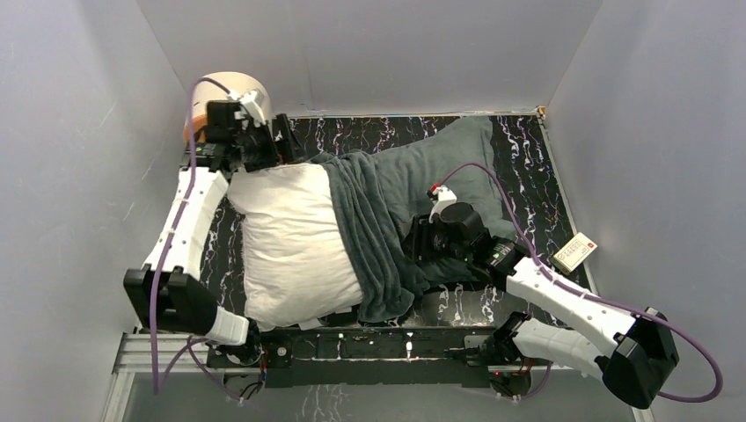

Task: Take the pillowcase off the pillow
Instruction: Remove the pillow from the pillowcase.

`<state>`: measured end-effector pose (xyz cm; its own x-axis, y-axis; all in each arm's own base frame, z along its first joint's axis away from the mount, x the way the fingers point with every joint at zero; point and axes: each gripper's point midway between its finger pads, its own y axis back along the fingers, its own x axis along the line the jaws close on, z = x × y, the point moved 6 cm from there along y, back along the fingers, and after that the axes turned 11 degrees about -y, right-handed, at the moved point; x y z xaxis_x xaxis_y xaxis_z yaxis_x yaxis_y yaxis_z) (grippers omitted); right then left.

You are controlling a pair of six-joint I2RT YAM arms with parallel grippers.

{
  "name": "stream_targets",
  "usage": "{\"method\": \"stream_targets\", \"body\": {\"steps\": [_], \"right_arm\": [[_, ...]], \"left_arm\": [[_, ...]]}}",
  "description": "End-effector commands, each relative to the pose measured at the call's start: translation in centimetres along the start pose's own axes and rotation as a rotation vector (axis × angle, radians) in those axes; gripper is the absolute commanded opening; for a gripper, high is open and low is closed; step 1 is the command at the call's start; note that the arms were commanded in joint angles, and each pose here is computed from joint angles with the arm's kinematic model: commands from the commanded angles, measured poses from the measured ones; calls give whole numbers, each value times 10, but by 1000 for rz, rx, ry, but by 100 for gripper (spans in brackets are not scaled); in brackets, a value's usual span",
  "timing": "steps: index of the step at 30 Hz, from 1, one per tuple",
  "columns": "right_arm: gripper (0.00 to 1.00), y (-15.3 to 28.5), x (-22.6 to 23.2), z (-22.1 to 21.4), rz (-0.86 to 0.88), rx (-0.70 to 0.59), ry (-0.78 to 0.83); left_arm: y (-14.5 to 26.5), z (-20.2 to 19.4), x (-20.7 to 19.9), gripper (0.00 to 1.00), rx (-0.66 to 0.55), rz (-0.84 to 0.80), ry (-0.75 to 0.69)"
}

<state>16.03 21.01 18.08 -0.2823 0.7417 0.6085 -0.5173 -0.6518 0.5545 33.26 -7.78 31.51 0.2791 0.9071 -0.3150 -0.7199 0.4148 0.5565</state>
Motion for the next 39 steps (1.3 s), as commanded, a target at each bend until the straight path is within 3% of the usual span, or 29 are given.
{"method": "stream_targets", "body": {"steps": [1,3,6,9,12,14,15,17,18,20,23,27,28,33,39], "right_arm": [[54,10,-15,-39,-102,211,-25],[58,18,-14,-26,-151,155,-4],[67,32,2,8,-135,9,72],[79,76,56,97,-60,-346,225],[91,80,80,168,-219,-570,314],[98,38,101,196,-254,-482,469],[99,-6,100,214,-236,-394,536],[99,-69,83,235,-157,-221,544],[97,-97,60,217,-219,11,507],[94,-111,45,203,-232,87,518],[72,-115,13,198,-384,64,515],[15,-95,-21,226,-487,-48,401],[6,-88,-29,234,-518,-84,371],[0,-53,-62,265,-642,-210,292],[2,-34,-79,276,-633,-220,212]], "left_arm": [[-26,-59,-2,98,252,119,-80],[-32,-86,-7,89,318,134,-104],[-31,-118,-18,50,305,103,-113],[-8,-129,-36,1,110,-8,-119],[6,-132,-47,0,42,-85,-130],[12,-132,-52,0,18,-131,-155],[14,-132,-55,0,16,-154,-162],[15,-132,-59,0,22,-187,-164],[18,-131,-60,0,20,-189,-171],[22,-131,-59,0,7,-178,-176],[26,-132,-59,0,-4,-169,-180],[26,-135,-57,0,10,-159,-174],[26,-135,-57,0,11,-157,-172],[30,-140,-51,0,14,-114,-160],[34,-146,-46,0,22,-75,-156]]}}
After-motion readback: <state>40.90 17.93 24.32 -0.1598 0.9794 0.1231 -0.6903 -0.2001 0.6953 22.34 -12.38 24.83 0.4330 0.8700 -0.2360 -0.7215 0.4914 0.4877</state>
